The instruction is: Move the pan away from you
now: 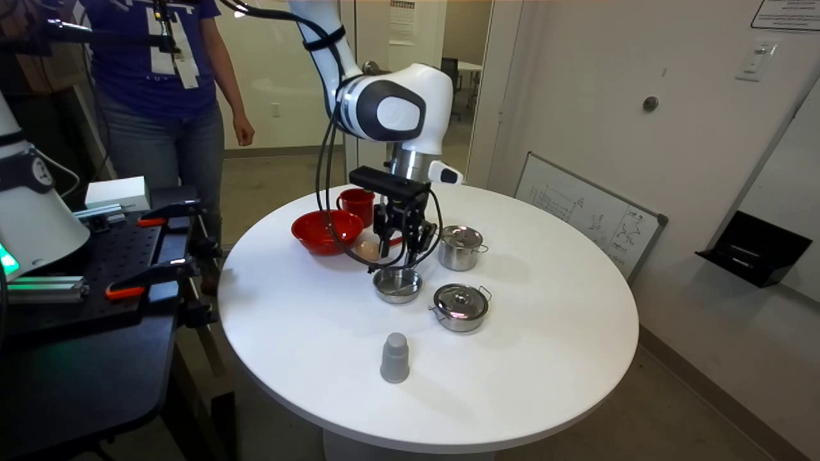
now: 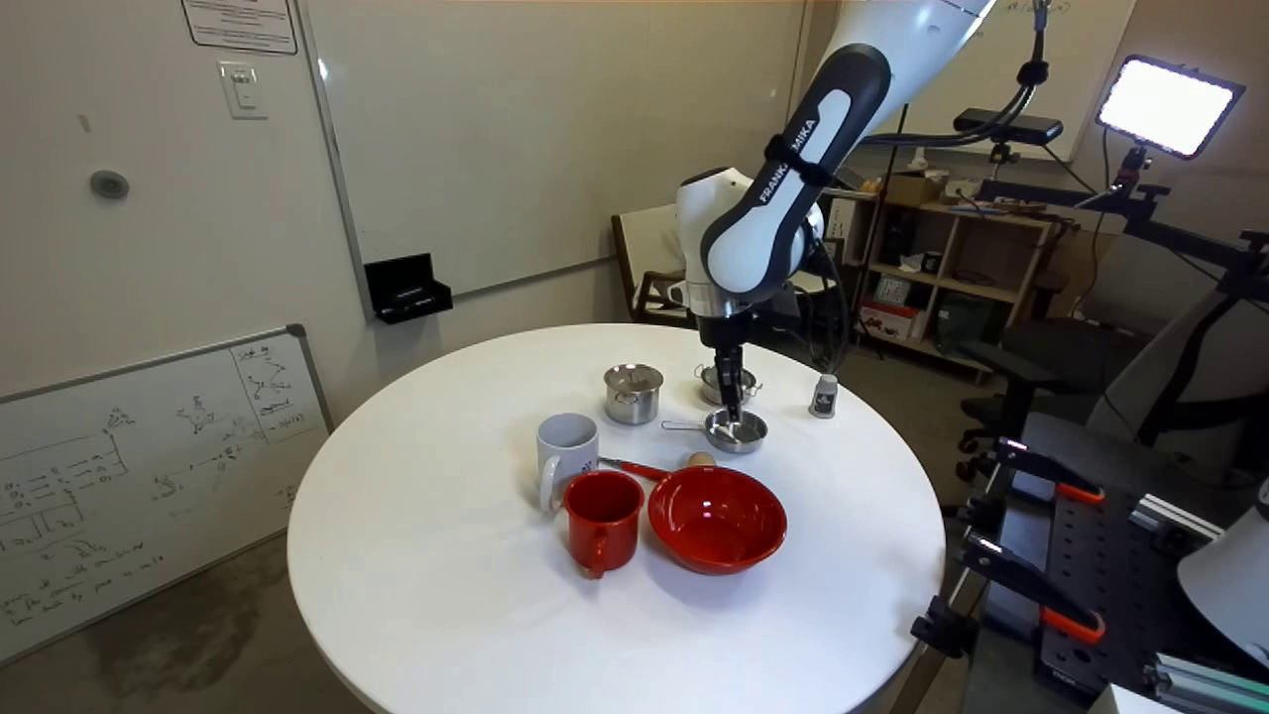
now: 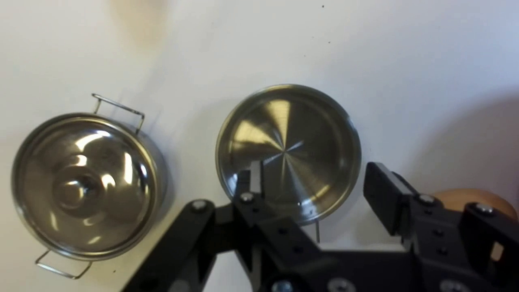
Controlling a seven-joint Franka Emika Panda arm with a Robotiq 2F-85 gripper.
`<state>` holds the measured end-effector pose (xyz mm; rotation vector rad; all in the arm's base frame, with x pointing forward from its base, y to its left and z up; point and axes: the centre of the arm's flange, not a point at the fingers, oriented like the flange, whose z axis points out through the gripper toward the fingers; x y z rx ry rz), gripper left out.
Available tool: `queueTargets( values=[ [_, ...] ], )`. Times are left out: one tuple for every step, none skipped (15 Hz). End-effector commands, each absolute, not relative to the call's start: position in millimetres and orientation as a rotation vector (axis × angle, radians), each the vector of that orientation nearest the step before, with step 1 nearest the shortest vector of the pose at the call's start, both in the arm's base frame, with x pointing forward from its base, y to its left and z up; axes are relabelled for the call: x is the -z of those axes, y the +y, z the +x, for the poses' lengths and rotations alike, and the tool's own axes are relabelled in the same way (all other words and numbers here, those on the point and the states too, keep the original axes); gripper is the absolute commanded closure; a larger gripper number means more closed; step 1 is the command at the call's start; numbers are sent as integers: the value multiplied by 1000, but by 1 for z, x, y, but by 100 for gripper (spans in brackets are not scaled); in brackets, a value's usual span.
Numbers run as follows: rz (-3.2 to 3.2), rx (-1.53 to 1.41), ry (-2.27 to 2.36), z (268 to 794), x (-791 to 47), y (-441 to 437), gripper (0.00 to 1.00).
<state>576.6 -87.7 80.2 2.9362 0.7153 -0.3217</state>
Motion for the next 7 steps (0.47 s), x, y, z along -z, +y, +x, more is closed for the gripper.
queueTargets(
  values=[
    [2956, 285, 551, 568, -106, -85, 5],
    [2974, 286, 487, 569, -109, -86, 1],
    [2990, 288, 426, 570, -110, -87, 0],
    [2967, 283, 535, 578, -100, -89, 0],
    [2968, 279, 525, 579, -102, -89, 1],
    [2968, 279, 526, 579, -101, -89, 0],
    [2968, 281, 526, 578, -101, -89, 0]
  ],
)
